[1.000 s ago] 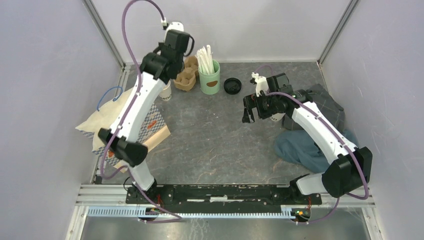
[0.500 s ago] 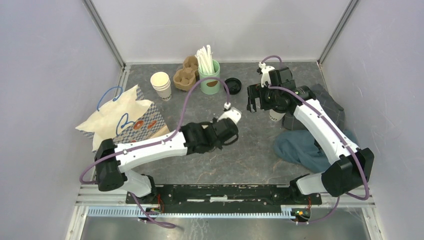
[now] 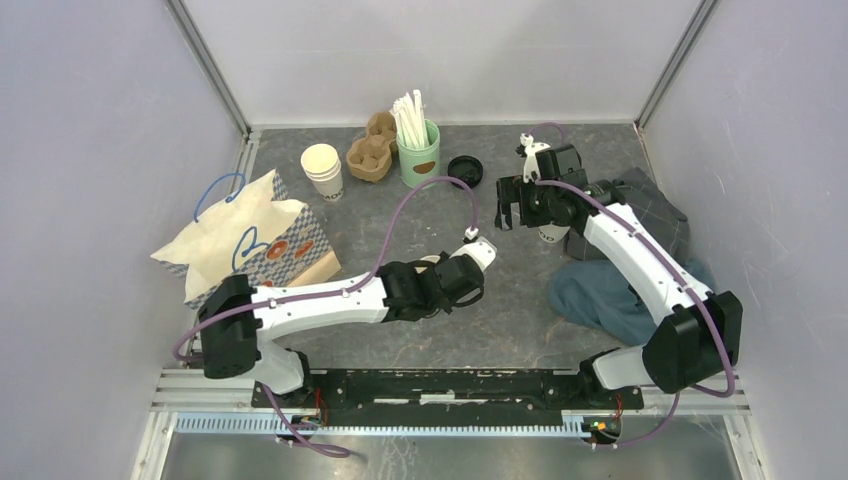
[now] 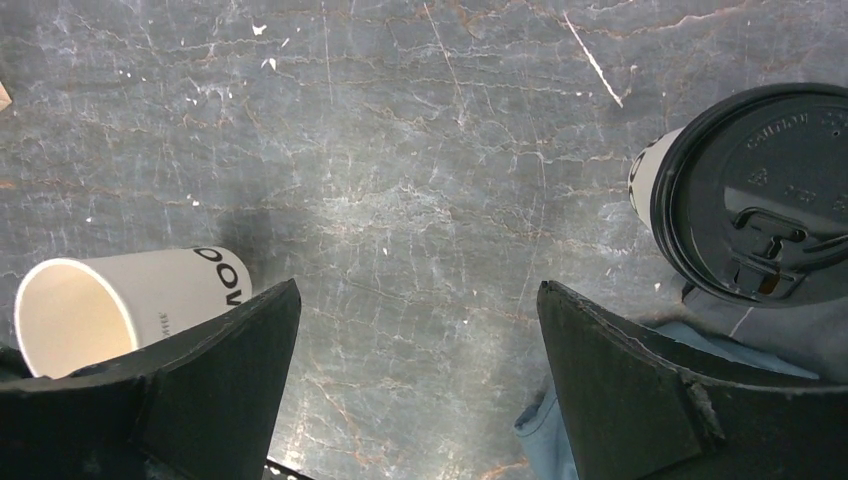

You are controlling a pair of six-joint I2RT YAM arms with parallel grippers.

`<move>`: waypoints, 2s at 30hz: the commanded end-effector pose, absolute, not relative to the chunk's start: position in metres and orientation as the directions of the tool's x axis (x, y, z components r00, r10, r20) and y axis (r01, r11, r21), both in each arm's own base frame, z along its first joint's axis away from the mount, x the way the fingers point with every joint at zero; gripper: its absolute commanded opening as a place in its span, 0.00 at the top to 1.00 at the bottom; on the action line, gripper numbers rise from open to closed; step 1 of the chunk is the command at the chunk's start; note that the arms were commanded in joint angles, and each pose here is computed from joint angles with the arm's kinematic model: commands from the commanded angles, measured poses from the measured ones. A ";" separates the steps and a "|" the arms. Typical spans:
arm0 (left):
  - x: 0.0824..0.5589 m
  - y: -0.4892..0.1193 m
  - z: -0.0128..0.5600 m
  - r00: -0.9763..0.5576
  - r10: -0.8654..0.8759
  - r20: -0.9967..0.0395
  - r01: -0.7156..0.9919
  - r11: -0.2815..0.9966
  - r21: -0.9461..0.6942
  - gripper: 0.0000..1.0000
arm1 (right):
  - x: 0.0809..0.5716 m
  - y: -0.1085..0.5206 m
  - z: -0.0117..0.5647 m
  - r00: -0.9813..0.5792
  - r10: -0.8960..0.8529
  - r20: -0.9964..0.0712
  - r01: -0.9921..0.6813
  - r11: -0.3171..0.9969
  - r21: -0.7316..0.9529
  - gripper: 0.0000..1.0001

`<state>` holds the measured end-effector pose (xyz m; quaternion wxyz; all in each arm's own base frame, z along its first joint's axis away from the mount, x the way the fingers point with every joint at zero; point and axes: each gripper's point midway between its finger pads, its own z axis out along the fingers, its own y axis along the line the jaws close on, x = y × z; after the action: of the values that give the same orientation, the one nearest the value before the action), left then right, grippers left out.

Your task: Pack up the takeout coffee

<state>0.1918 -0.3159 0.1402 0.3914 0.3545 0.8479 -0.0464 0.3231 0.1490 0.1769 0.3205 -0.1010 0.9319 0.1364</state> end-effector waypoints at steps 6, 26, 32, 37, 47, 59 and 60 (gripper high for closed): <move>0.188 -0.329 0.126 -0.379 0.617 -0.690 0.699 0.679 0.223 0.84 | 0.351 0.158 0.177 -0.749 -0.051 -0.660 -0.251 0.944 0.213 0.05; 0.209 -0.309 0.310 -0.386 0.341 -0.857 0.707 0.706 -0.038 0.12 | 0.482 0.178 0.157 -0.680 0.048 -0.732 -0.102 0.982 0.159 0.10; 0.244 -0.280 0.338 -0.395 0.301 -0.868 0.641 0.767 -0.025 0.06 | 0.520 0.185 0.149 -0.670 0.066 -0.739 -0.060 0.988 0.143 0.13; 0.262 -0.270 0.336 -0.399 0.284 -0.872 0.594 0.804 -0.010 0.06 | 0.546 0.196 0.134 -0.668 0.074 -0.741 -0.061 0.986 0.154 0.24; 0.272 -0.264 0.324 -0.410 0.309 -0.858 0.575 0.818 0.020 0.06 | 0.570 0.195 0.116 -0.659 0.042 -0.751 -0.049 0.994 0.099 0.52; 0.272 -0.260 0.319 -0.415 0.315 -0.854 0.572 0.820 0.024 0.06 | 0.571 0.191 0.089 -0.690 0.026 -0.723 -0.032 0.997 0.066 0.66; 0.272 -0.260 0.319 -0.414 0.315 -0.854 0.573 0.819 0.025 0.06 | 0.572 0.191 0.089 -0.690 0.024 -0.723 -0.031 0.998 0.063 0.66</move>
<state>0.2710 -0.2637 0.3110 0.4558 0.2511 0.8423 -0.1405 0.5586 0.1968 0.0797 0.3743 -0.0126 0.9258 0.0514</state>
